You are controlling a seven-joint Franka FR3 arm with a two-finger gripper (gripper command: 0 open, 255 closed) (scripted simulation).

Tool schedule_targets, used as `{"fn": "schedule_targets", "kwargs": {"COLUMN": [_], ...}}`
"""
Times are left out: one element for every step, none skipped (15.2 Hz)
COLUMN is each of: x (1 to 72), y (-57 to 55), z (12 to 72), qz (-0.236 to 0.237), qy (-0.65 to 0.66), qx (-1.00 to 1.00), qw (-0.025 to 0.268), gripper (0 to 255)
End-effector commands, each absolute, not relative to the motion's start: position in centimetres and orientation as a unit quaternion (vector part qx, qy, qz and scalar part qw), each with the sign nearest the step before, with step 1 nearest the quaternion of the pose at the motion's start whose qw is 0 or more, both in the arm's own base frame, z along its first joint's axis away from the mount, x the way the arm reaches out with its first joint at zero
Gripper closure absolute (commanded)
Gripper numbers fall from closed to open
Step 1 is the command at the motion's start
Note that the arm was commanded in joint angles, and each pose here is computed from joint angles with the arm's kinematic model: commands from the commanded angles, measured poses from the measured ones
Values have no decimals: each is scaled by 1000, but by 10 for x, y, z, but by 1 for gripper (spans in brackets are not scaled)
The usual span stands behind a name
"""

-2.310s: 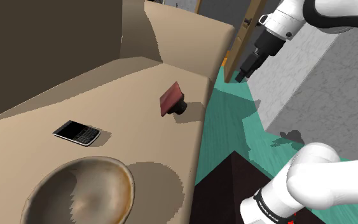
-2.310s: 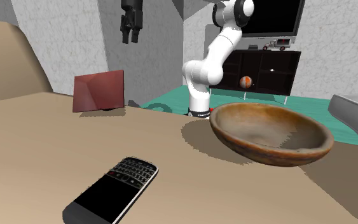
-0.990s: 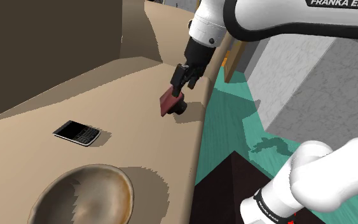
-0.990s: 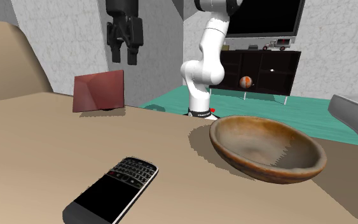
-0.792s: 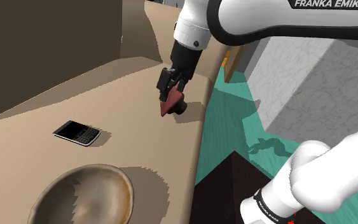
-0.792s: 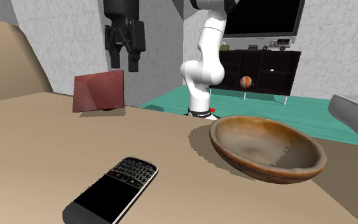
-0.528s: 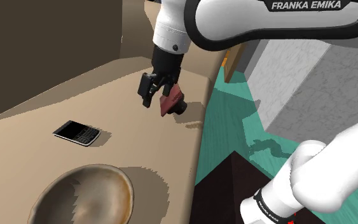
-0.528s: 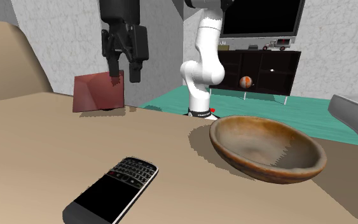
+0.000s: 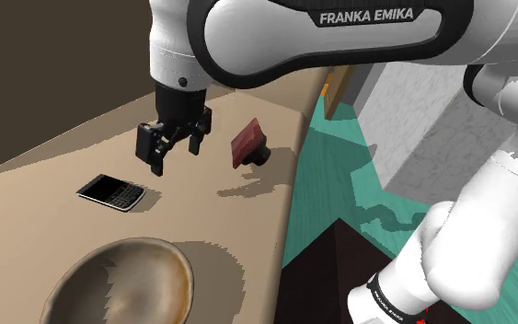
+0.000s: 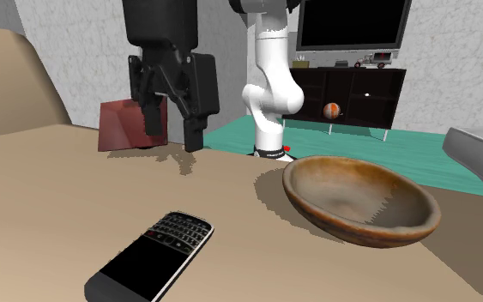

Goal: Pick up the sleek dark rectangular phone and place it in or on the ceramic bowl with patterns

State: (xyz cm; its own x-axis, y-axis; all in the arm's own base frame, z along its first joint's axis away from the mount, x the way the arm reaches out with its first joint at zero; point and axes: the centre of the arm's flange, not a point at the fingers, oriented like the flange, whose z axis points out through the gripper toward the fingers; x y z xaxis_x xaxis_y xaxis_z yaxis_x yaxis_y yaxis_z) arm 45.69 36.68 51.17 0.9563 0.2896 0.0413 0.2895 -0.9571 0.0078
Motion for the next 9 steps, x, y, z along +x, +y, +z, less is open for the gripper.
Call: {"fn": "schedule_targets", "kwargs": {"x": [466,469,472,475,477,480,480,480,480], "y": [391,404,416,429,441,454,455,455,454], "z": [501,497,493,489,485,480,480,475,470], "qz": [17,15,12,10,8,6,6,6,6], "qy": [152,155,158,161,164,167,167,167,167], "qx": [988,988,987,987,986,986,986,986,986], "qw": [1,2,2,2,3,3,3,3,3], "gripper": [0,0,0,0,0,0,0,0,0]}}
